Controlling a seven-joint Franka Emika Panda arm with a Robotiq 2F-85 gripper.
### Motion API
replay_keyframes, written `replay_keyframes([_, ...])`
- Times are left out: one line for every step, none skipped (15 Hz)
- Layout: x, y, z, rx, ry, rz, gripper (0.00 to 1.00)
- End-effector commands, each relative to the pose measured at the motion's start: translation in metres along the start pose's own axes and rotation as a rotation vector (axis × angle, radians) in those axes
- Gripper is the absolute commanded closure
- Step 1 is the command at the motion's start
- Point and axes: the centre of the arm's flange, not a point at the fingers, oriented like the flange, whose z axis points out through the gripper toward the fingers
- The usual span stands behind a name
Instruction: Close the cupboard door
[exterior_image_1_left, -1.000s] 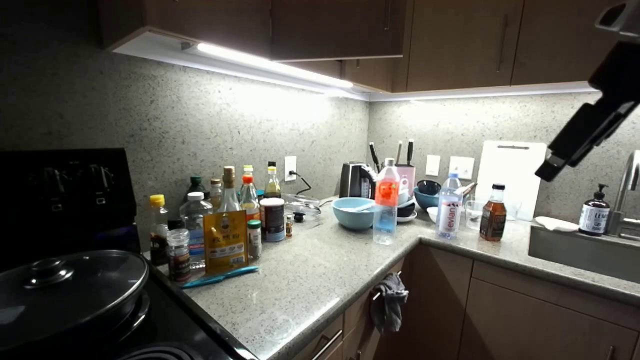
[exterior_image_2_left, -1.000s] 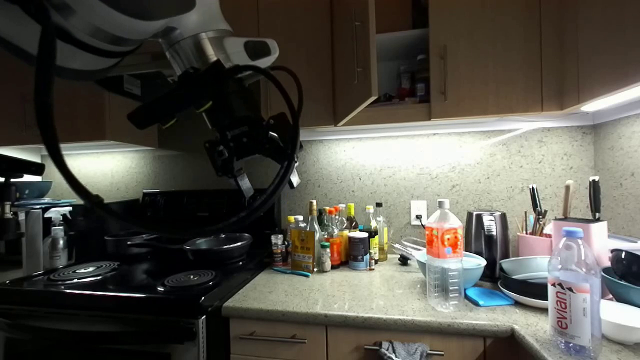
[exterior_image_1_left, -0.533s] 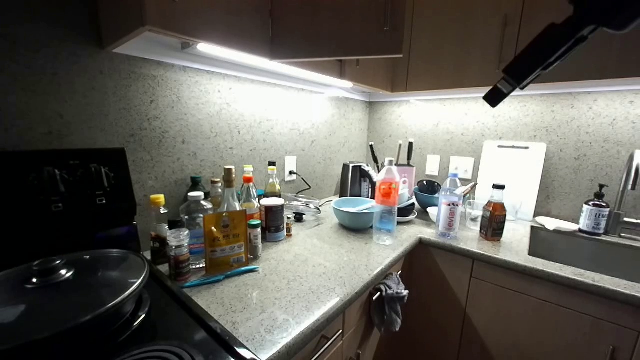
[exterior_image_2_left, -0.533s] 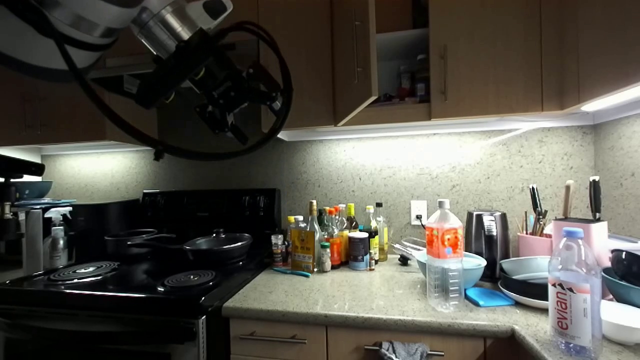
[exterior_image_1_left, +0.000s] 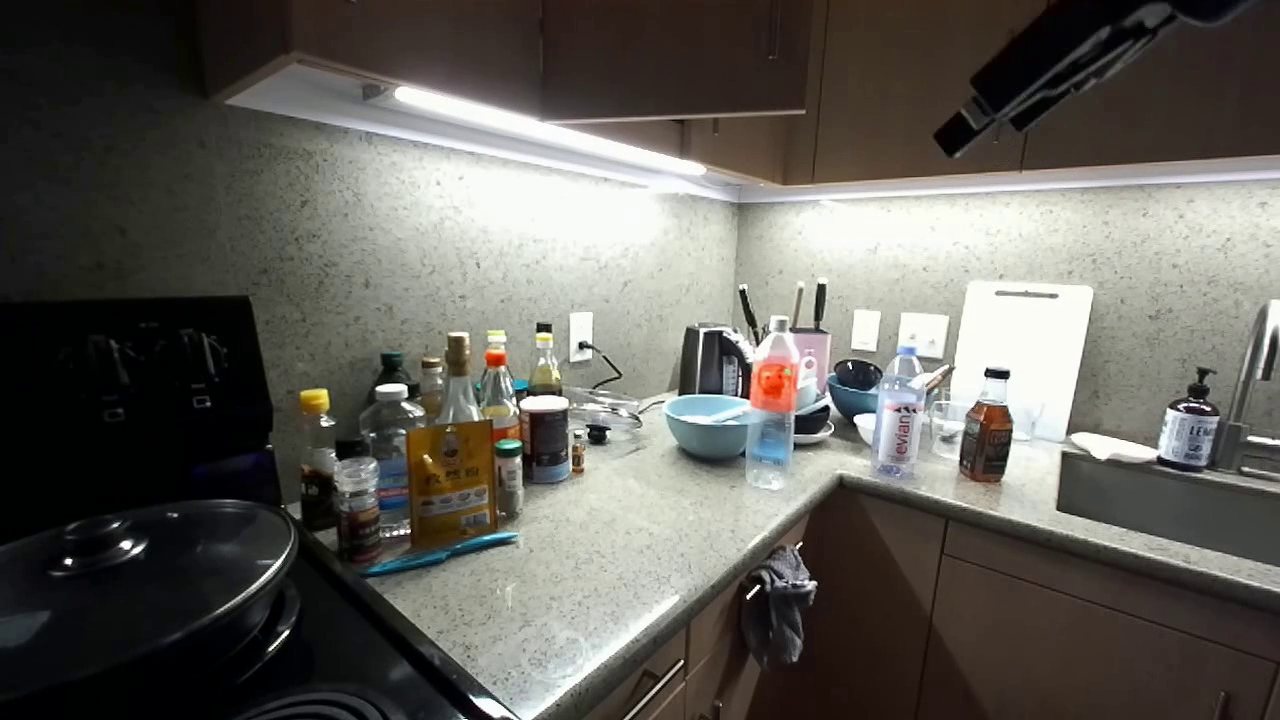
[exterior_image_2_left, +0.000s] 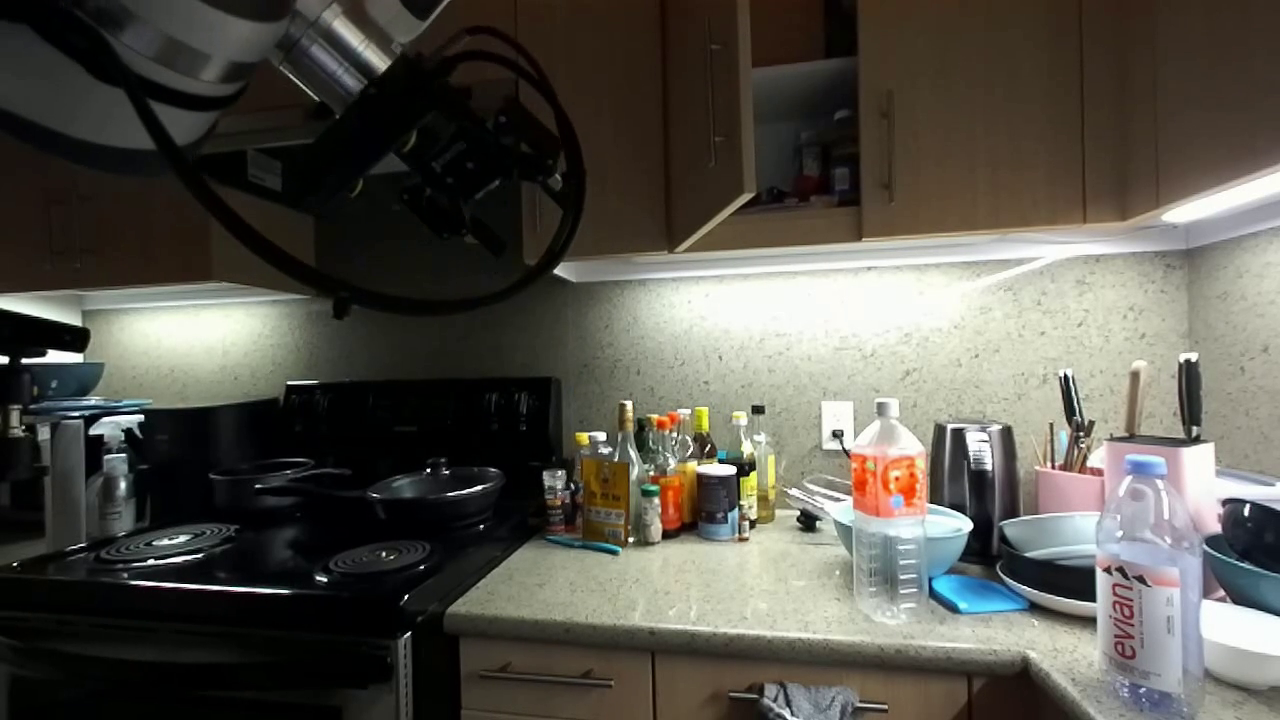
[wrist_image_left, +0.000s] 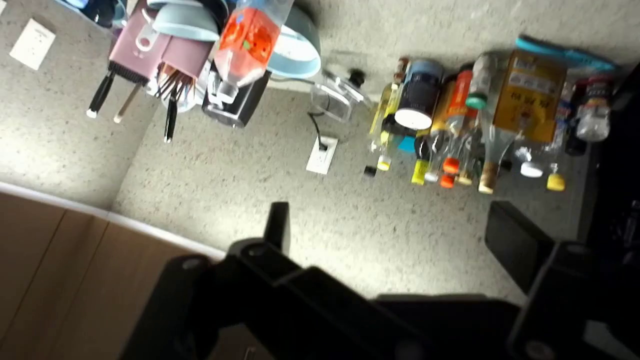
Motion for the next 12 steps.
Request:
replay_keyframes([0.043, -0.012, 0.011, -0.081, 0.177, 0.067, 0.00])
replay_keyframes([0.055, -0.014, 0.011, -0.101, 0.232, 0.083, 0.00])
replay_keyframes([0.069, -0.016, 0.010, -0.123, 0.281, 0.098, 0.00])
replay_keyframes([0.081, -0.017, 0.010, -0.149, 0.331, 0.112, 0.00])
replay_keyframes([0.095, -0.018, 0.011, -0.178, 0.377, 0.126, 0.00])
replay_keyframes([0.106, -0.018, 0.012, -0.210, 0.420, 0.142, 0.00])
replay_keyframes([0.115, -0.018, 0.014, -0.249, 0.455, 0.158, 0.00])
replay_keyframes([0.119, -0.020, 0.015, -0.243, 0.437, 0.154, 0.00])
replay_keyframes([0.100, -0.012, 0.004, -0.215, 0.408, 0.138, 0.00])
replay_keyframes([0.107, -0.013, 0.009, -0.239, 0.413, 0.138, 0.00])
replay_keyframes([0.111, -0.016, 0.011, -0.244, 0.415, 0.138, 0.00])
replay_keyframes([0.112, -0.018, 0.011, -0.238, 0.417, 0.138, 0.00])
